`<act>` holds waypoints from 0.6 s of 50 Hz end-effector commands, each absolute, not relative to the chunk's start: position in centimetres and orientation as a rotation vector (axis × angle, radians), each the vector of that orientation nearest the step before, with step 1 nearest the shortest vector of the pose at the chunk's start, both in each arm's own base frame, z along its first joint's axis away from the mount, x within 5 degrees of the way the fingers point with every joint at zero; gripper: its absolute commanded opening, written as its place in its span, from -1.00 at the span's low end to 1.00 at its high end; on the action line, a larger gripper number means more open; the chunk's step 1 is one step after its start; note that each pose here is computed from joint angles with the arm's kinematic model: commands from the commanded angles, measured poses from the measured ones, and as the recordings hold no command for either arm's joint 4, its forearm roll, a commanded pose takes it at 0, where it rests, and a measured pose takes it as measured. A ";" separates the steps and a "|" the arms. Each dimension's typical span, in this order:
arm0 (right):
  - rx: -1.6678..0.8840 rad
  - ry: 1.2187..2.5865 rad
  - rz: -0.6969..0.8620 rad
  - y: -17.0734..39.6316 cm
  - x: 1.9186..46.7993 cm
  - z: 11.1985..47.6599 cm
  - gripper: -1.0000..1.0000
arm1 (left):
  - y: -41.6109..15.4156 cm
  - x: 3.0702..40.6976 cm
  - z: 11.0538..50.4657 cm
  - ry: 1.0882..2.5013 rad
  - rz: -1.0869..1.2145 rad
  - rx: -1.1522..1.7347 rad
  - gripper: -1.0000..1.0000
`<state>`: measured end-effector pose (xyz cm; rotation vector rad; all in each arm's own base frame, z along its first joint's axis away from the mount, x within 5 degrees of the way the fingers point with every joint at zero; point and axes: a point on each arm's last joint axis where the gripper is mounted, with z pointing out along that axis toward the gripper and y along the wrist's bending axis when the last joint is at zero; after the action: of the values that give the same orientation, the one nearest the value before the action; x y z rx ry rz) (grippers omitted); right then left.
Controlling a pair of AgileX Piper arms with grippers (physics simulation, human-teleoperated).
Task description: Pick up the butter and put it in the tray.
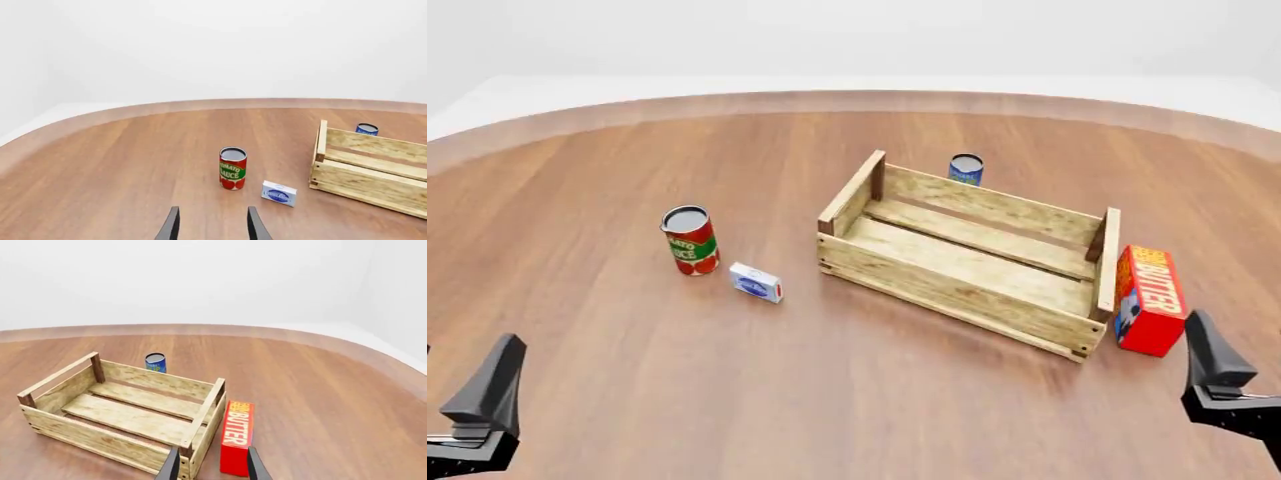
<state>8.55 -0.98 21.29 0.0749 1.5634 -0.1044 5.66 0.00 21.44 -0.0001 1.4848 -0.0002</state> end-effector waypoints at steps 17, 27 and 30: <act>0.118 1.603 -0.137 -1.7 10.5 20.8 1.00 | 0.0 5.7 21.4 1.485 0.000 0.000 1.00; 0.118 1.623 -0.141 -1.9 11.6 20.3 1.00 | 0.0 5.7 21.4 1.485 0.000 0.000 1.00; 0.123 1.626 -0.143 -2.0 11.8 20.2 1.00 | 0.0 5.7 21.4 1.485 0.000 0.000 1.00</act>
<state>10.95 -1.76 20.63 0.1147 1.6104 -0.1368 5.66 0.00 21.44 -0.0002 1.4848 -0.0001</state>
